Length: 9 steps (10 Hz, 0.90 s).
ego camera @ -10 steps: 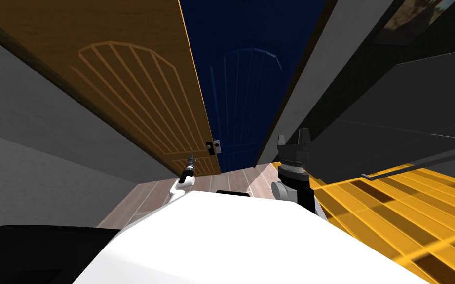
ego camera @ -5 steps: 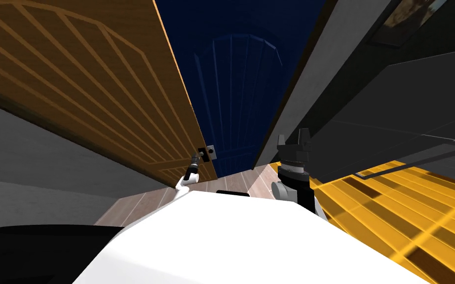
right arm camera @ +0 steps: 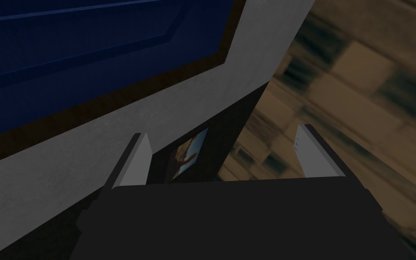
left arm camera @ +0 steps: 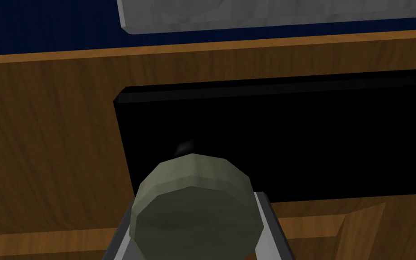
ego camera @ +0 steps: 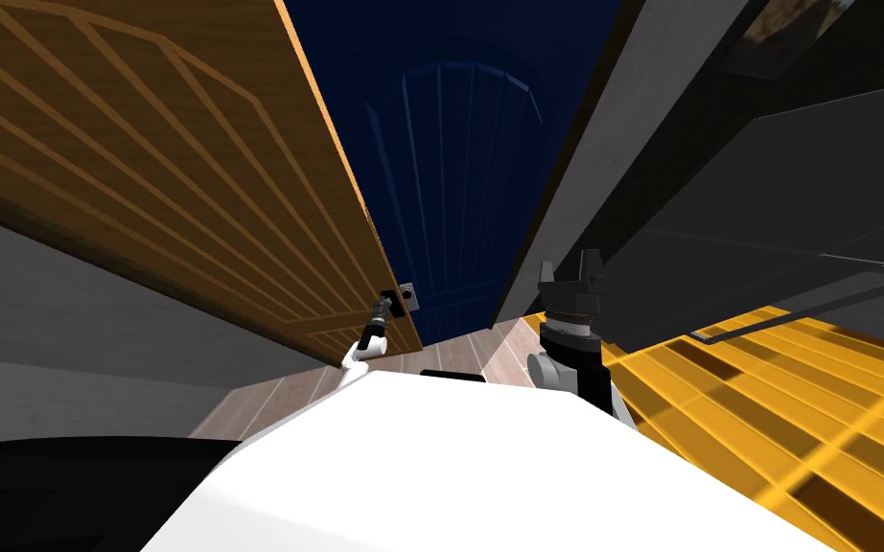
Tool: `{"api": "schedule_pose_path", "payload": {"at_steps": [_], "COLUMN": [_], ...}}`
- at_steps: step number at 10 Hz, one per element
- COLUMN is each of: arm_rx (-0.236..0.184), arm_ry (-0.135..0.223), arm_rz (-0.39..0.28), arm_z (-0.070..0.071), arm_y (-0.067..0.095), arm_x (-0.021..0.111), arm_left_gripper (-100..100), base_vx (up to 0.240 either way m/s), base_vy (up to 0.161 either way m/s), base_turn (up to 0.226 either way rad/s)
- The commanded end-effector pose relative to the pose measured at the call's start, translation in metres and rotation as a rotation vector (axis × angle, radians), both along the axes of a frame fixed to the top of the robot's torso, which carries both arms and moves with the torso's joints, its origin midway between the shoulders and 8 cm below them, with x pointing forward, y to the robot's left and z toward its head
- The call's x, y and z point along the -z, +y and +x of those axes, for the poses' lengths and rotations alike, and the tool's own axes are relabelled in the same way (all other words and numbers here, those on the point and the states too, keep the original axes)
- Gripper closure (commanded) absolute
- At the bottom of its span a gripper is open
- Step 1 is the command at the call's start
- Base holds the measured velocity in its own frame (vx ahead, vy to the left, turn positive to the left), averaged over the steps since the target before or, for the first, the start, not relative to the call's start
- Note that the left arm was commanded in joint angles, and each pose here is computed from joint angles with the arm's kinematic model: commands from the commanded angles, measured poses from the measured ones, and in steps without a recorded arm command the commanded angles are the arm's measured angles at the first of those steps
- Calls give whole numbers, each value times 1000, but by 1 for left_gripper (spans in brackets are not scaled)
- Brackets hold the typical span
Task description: Pull the door open
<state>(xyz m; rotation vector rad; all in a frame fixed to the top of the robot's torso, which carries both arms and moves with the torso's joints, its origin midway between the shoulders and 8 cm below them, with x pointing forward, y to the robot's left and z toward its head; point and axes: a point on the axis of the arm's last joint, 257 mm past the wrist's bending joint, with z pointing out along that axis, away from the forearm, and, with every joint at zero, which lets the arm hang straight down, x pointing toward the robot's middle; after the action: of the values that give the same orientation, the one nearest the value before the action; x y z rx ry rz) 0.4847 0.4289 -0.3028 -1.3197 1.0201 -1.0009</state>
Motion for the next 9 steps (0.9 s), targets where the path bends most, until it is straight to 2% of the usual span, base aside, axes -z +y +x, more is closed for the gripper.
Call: {"api": "schedule_pose_path", "payload": {"at_steps": [1, 2, 3, 5, 6, 9], "arm_rx": [-6, -6, -22, -30, -10, 24], "arm_ry": [6, 6, 23, 32, 20, 4], "arm_rz": [0, 0, 5, 9, 5, -4], "arm_z": [-2, -2, -12, -17, -13, -6], "arm_y": [3, 3, 16, 23, 13, -5], "arm_x": [2, 2, 9, 12, 6, -2], "arm_left_gripper": [100, 100, 100, 100, -100, -100], "base_vx": [-15, -5, -124, -192, -207, -216], "base_vy": [-3, -5, 28, 56, -7, -100], "base_turn": [4, 8, 116, 40, -54, -61]}}
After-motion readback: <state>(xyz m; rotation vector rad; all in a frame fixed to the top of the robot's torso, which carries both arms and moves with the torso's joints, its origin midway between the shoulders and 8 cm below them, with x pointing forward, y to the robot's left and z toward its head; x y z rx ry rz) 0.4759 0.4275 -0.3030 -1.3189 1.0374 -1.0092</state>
